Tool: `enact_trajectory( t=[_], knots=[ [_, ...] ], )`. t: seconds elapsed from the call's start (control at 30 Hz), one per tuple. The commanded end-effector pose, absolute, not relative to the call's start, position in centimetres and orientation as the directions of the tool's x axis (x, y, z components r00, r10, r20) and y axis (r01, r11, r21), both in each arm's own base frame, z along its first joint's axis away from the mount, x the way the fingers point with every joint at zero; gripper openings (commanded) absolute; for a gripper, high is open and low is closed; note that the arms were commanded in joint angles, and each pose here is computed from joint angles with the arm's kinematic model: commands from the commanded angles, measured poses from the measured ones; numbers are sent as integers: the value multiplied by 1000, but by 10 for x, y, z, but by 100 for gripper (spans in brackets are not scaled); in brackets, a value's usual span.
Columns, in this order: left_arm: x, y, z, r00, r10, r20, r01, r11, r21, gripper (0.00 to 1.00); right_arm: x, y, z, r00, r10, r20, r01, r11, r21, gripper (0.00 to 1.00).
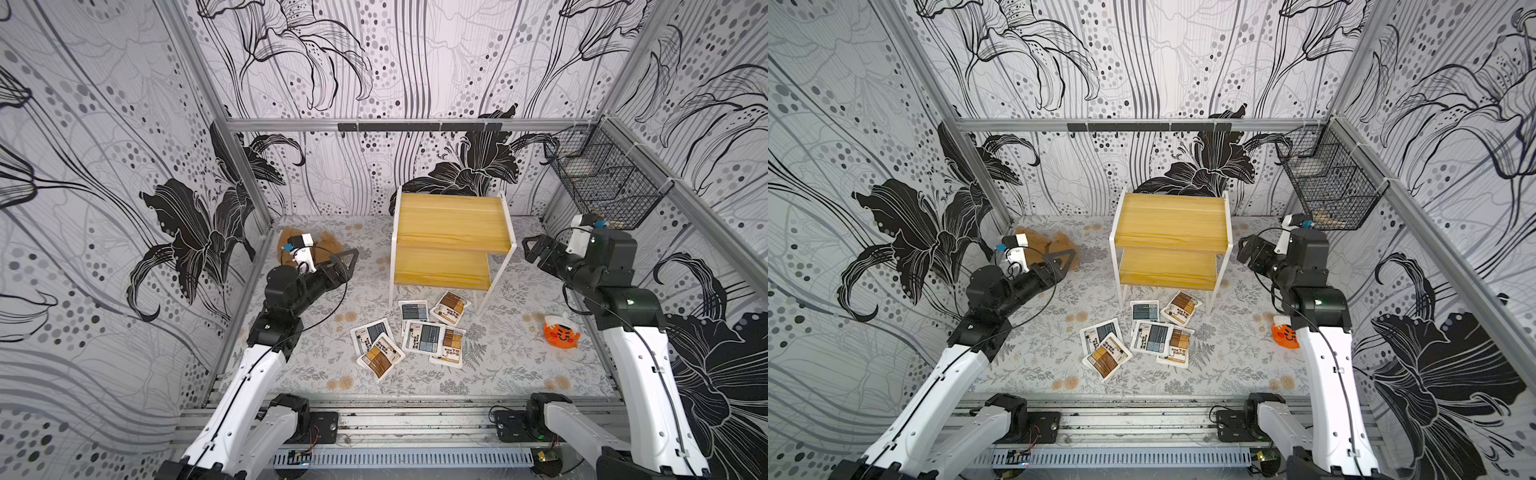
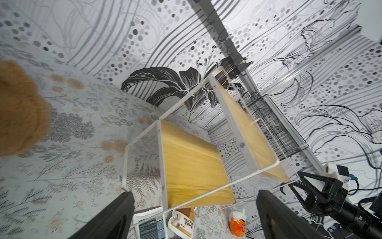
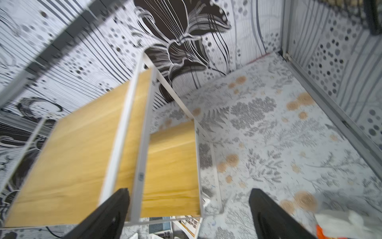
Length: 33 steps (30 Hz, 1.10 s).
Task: Place the bagged coffee beans on the shelf by color
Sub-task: Adjust the shelf at the center of the board.
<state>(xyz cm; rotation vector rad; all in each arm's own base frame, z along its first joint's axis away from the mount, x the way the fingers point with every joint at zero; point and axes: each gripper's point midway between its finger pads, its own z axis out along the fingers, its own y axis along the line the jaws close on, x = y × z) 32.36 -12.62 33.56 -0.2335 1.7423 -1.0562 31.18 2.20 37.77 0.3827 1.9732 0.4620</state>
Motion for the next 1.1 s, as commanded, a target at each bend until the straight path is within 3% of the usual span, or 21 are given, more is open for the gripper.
enact_trajectory(
  t=[0.0, 0.2, 0.5, 1.07],
  knots=[
    [319, -144, 383, -420, -586, -693, 435, 541, -720, 97, 310, 38, 403, -429, 496, -755, -11, 833, 553, 96],
    [328, -180, 415, -460, -531, -712, 503, 505, -701, 97, 332, 74, 424, -533, 445, -720, -192, 765, 615, 97],
    [347, -215, 416, -516, -462, -722, 481, 541, -690, 97, 357, 83, 411, -614, 432, -661, -186, 734, 653, 97],
    [354, -233, 393, -553, -441, -707, 448, 558, -699, 97, 367, 109, 369, -698, 424, -576, -173, 682, 711, 97]
  ],
)
